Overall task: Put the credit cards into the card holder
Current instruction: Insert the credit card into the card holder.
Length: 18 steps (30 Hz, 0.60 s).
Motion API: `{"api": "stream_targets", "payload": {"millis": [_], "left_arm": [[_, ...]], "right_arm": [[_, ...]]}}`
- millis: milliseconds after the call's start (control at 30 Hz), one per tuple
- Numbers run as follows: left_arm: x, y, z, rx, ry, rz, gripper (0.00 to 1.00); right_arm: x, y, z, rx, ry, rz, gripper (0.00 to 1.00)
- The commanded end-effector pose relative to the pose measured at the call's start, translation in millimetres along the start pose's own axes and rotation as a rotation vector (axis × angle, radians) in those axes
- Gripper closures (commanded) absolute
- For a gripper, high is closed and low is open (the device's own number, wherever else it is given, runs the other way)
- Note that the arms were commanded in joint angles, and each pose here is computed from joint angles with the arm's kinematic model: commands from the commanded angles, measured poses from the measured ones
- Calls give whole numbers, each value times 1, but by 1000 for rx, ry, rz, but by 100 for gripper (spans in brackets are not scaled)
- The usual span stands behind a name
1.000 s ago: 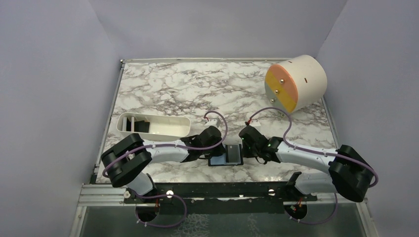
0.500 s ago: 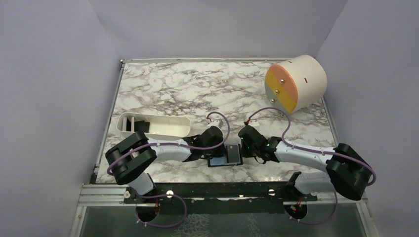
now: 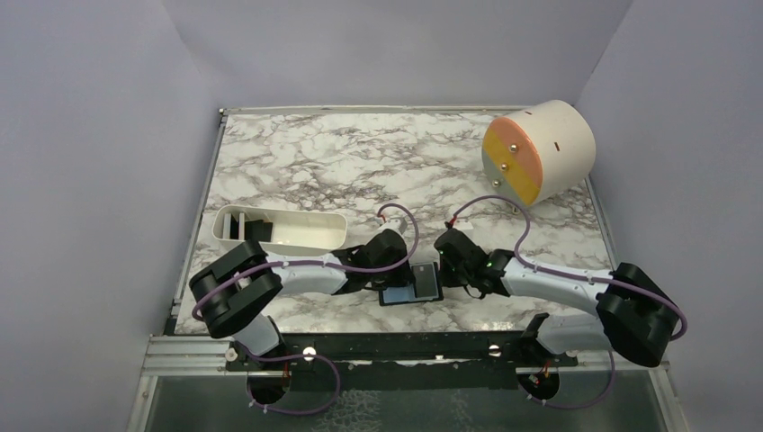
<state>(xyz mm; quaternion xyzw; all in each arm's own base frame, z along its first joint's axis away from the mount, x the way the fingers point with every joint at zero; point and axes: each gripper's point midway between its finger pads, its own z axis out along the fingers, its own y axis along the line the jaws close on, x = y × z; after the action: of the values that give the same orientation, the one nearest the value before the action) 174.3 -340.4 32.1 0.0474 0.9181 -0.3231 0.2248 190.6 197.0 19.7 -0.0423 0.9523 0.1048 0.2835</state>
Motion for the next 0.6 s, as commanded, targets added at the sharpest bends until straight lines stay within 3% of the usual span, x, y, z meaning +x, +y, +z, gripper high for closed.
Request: {"api": "stream_targets", "payload": {"millis": [0,100,233,567], "left_arm": [[-33,-15,-20,-11,-94,75,77],[-55,-11,-36,-66,-153,128,62],[-91,-3,-58,-135,-221,171,51],[-176,99,-139,-443,-326,185,49]], "right_arm": [[-14,6,-11,-26,-47,0,78],[-19,7,-18,-39,-69,1,74],[-26,10,-26,-65,-95,-2,71],[-40,16,-44,-126,-166,-10,67]]}}
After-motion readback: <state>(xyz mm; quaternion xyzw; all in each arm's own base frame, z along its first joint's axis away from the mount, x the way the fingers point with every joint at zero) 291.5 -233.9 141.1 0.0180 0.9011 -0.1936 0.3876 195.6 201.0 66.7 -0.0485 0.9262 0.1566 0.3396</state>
